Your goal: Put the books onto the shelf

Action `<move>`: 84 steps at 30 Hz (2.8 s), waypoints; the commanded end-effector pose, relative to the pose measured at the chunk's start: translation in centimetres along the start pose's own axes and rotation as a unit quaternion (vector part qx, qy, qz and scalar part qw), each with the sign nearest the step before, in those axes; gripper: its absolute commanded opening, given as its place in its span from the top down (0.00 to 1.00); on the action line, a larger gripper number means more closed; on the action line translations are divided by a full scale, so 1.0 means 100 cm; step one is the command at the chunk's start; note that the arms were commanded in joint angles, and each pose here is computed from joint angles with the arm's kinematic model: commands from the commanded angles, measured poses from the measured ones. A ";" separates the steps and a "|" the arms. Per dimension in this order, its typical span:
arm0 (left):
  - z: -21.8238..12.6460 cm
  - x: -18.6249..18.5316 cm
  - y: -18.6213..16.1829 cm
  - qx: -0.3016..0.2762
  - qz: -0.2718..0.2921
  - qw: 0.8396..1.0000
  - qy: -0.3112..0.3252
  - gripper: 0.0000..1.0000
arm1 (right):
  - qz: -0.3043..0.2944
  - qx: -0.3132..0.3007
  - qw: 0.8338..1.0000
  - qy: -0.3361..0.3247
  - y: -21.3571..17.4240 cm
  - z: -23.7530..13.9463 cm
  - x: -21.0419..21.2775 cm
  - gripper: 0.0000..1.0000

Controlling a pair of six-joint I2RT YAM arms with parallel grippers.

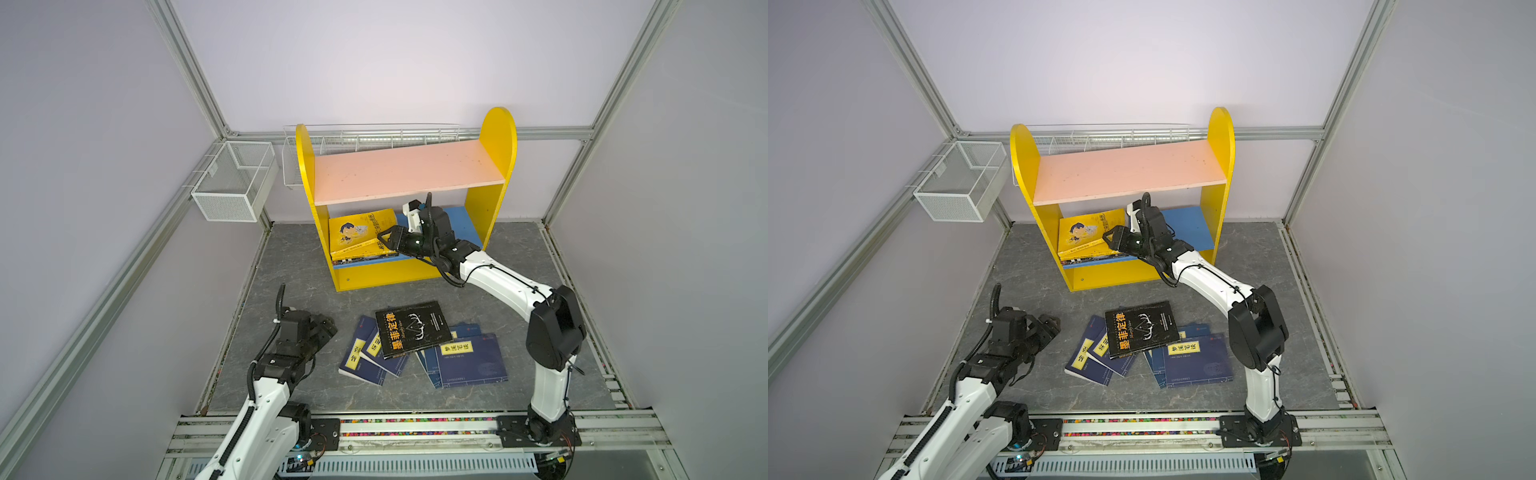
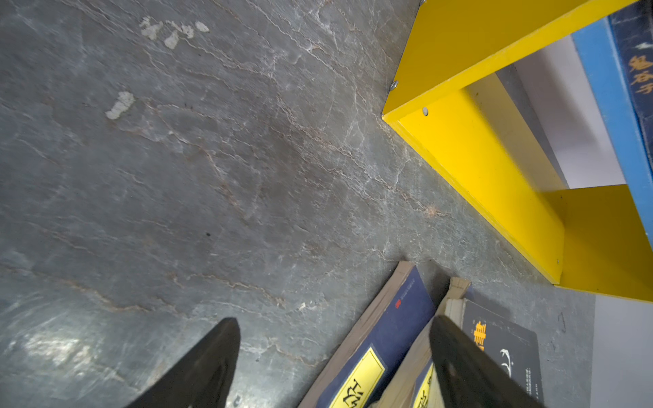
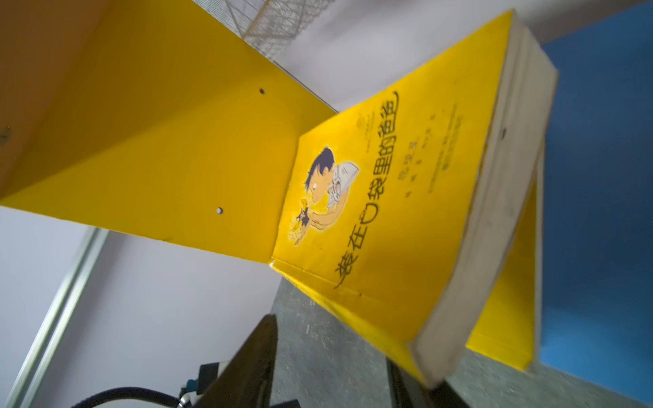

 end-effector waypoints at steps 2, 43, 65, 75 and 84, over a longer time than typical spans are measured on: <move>0.000 0.002 0.000 -0.001 0.004 1.000 0.005 0.15 | -0.060 0.031 0.994 -0.084 0.000 -0.005 -0.006 0.38; 0.006 0.003 -0.001 0.010 0.005 1.000 0.015 0.14 | -0.390 0.177 0.895 -0.124 -0.018 -0.016 -0.037 0.20; 0.008 0.005 -0.001 0.007 0.009 1.000 0.023 0.14 | -0.405 0.192 0.888 -0.104 -0.012 0.032 -0.041 0.24; 0.008 0.005 -0.001 0.006 0.010 1.000 0.023 0.14 | -0.400 0.190 0.892 -0.093 -0.020 0.039 -0.028 0.25; 0.006 -0.001 -0.001 0.014 0.035 0.999 0.008 0.14 | -0.400 0.100 0.896 -0.166 0.010 -0.003 -0.012 0.21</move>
Point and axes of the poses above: each gripper's point midway between its finger pads, its own z axis out along the fingers, its own x axis along the line the jaws close on, y = z × x, the point moved 9 cm from there along -z, back along the fingers, and after that the axes turned 10 degrees about -z, right-handed, at the moved point
